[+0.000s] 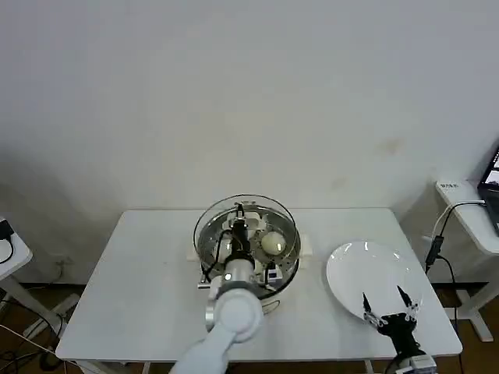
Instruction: Take steamed baozi put them in steamer then cover it.
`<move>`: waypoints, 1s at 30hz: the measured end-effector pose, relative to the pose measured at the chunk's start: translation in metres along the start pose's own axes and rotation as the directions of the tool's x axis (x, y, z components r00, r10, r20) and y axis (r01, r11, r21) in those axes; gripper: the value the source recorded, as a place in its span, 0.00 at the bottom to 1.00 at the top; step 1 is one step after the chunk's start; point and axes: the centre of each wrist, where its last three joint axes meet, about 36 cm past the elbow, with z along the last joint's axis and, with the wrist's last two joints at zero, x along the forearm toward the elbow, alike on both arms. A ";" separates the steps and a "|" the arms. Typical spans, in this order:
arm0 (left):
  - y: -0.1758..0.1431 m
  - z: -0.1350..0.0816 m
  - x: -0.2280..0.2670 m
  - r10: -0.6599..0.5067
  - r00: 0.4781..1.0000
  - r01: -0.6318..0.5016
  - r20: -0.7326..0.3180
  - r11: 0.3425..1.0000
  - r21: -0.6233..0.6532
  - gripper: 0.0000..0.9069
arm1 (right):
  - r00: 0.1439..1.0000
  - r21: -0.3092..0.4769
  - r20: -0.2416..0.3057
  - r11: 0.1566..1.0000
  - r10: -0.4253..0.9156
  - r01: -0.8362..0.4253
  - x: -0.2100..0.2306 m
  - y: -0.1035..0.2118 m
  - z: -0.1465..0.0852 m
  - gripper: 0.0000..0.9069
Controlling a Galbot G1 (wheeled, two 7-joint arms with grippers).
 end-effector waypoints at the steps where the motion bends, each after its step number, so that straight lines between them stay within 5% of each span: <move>1: -0.001 -0.001 0.000 0.001 1.000 -0.001 -0.002 1.000 -0.004 0.00 | 1.000 0.000 0.000 1.000 -0.001 0.001 0.000 0.000 0.000 1.00; 30: -0.022 -0.018 0.004 0.025 1.000 -0.026 -0.018 0.998 -0.066 0.00 | 0.999 -0.008 -0.014 0.999 -0.033 0.033 -0.002 0.013 0.007 1.00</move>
